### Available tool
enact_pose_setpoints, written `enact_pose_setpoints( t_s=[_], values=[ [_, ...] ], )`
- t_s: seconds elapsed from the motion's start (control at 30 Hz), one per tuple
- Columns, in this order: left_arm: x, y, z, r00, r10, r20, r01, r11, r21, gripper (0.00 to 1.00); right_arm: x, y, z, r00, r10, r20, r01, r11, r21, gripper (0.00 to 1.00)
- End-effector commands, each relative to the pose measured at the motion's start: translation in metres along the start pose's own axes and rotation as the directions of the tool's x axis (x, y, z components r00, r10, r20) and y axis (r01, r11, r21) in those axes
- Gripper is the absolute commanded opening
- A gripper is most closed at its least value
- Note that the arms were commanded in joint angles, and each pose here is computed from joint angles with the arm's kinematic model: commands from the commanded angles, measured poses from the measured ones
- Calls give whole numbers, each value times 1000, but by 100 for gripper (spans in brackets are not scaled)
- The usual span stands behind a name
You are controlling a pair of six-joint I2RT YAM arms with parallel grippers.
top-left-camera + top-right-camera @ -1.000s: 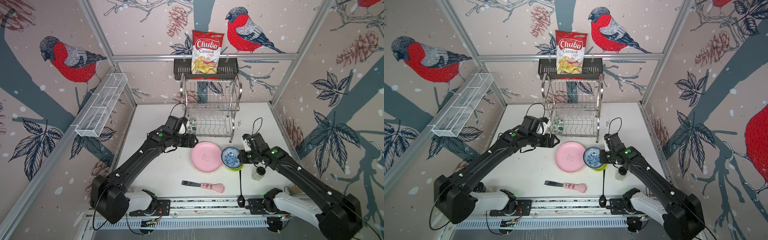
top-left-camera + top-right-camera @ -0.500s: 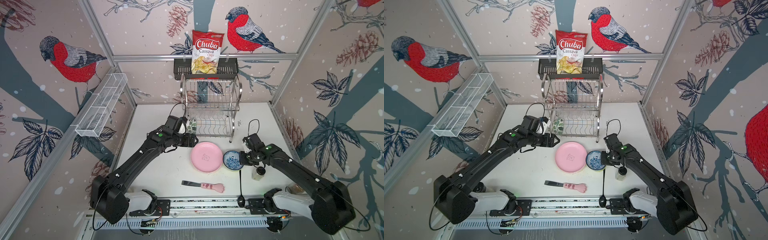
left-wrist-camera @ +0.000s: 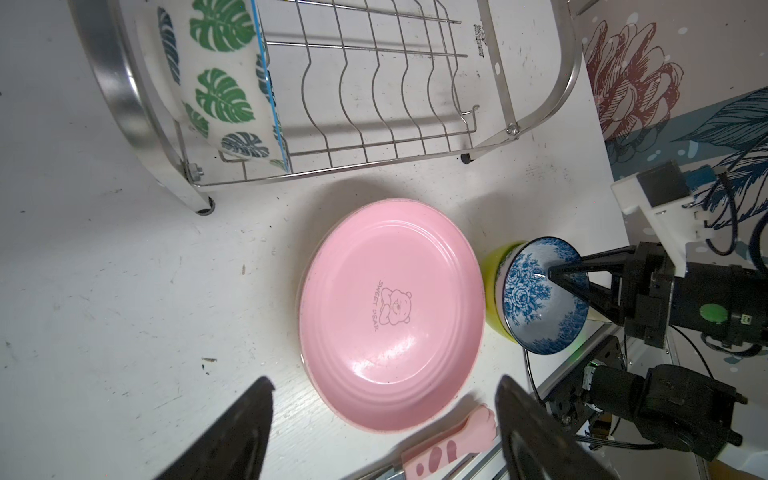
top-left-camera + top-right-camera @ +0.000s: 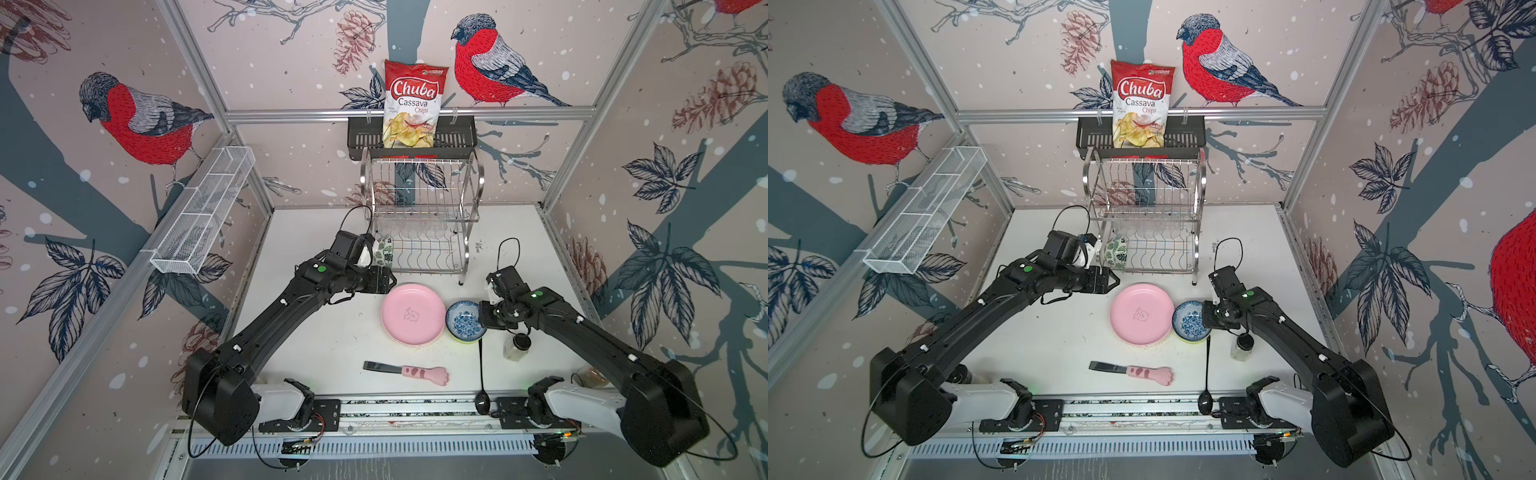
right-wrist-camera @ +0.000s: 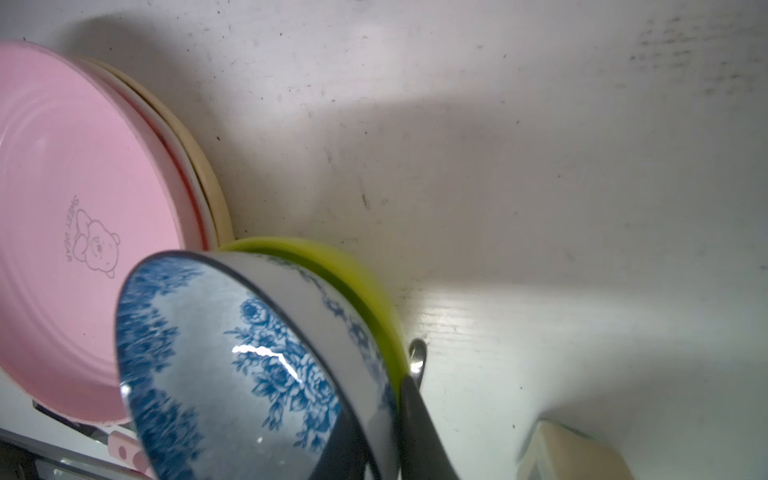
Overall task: Unload the mixed dishes from the dish rack
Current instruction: 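Move the blue-floral bowl onto the lime-green bowl with the right gripper, then lower the blue-floral bowl into the lime-green bowl and open the right gripper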
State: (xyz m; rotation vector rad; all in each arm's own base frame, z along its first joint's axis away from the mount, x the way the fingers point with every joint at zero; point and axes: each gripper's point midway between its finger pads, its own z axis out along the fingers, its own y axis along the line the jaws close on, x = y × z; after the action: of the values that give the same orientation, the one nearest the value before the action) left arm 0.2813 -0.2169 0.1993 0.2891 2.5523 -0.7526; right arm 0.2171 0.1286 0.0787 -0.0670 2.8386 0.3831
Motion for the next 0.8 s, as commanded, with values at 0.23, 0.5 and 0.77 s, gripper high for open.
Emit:
enact_pose_setpoints(
  t_s=[0.23, 0.5, 0.77],
  values=[
    [-8, -3, -3, 999, 4, 33, -5, 1000, 11, 83, -11, -1, -11, 998, 27, 59, -26, 1000, -14, 24],
    [-8, -2, -3, 999, -3, 36, 3, 1000, 10, 83, -19, -6, -21, 995, 31, 91, -31, 1000, 2, 19],
    [-9, -2, -2, 999, -10, 36, 9, 1000, 12, 83, -15, -4, -14, 997, 36, 66, -35, 999, -19, 10]
  ],
)
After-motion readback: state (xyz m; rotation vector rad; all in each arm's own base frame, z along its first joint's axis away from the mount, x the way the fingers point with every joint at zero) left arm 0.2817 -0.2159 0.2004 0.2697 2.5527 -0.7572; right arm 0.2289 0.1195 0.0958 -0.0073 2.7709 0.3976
